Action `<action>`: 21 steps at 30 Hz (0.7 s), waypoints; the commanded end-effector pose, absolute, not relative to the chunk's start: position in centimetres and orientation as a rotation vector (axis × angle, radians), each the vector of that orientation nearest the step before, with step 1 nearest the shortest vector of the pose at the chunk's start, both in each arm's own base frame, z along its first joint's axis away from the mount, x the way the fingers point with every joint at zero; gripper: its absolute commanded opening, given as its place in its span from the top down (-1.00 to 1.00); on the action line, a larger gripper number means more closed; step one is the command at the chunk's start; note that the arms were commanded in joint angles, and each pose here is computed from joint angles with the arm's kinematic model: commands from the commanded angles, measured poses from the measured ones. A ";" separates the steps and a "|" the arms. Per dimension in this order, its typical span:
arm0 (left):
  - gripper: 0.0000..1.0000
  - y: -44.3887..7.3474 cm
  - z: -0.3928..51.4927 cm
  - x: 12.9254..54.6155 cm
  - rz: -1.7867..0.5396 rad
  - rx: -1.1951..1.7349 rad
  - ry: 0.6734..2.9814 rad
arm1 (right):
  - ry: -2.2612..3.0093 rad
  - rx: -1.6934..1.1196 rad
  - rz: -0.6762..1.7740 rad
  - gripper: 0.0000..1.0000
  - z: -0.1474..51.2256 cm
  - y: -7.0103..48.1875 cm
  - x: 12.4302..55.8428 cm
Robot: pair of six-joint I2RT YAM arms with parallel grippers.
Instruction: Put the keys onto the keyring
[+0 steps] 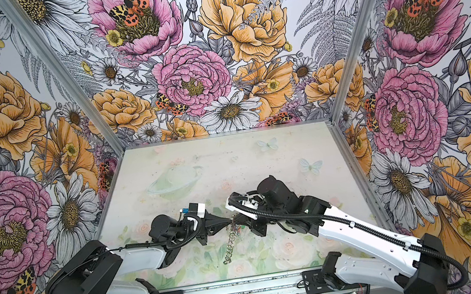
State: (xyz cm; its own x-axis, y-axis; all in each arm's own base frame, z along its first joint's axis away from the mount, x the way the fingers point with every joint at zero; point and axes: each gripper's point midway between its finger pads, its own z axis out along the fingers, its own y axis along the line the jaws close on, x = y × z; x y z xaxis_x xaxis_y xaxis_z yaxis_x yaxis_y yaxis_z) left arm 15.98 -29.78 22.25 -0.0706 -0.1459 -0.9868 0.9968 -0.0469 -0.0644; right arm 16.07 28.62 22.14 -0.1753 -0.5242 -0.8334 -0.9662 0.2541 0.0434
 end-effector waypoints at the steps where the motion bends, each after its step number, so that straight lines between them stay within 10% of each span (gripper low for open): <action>1: 1.00 -29.5 24.5 15.4 -1.340 1.110 1.012 | 1.789 -1.362 0.757 0.84 22.1 28.9 16.5; 21: 0.46 -29.9 20.4 18.0 -1.027 1.154 1.292 | 2.110 -1.508 0.619 1.00 21.0 27.0 16.4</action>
State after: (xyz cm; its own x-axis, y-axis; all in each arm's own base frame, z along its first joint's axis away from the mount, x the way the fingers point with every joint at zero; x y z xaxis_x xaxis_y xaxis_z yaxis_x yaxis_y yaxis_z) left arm 17.11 -29.76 22.85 0.0631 -0.0354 -0.9974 0.9917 0.1140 0.0587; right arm 16.67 27.32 19.65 -0.3051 -0.7160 -0.6279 -0.9435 0.3167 0.0973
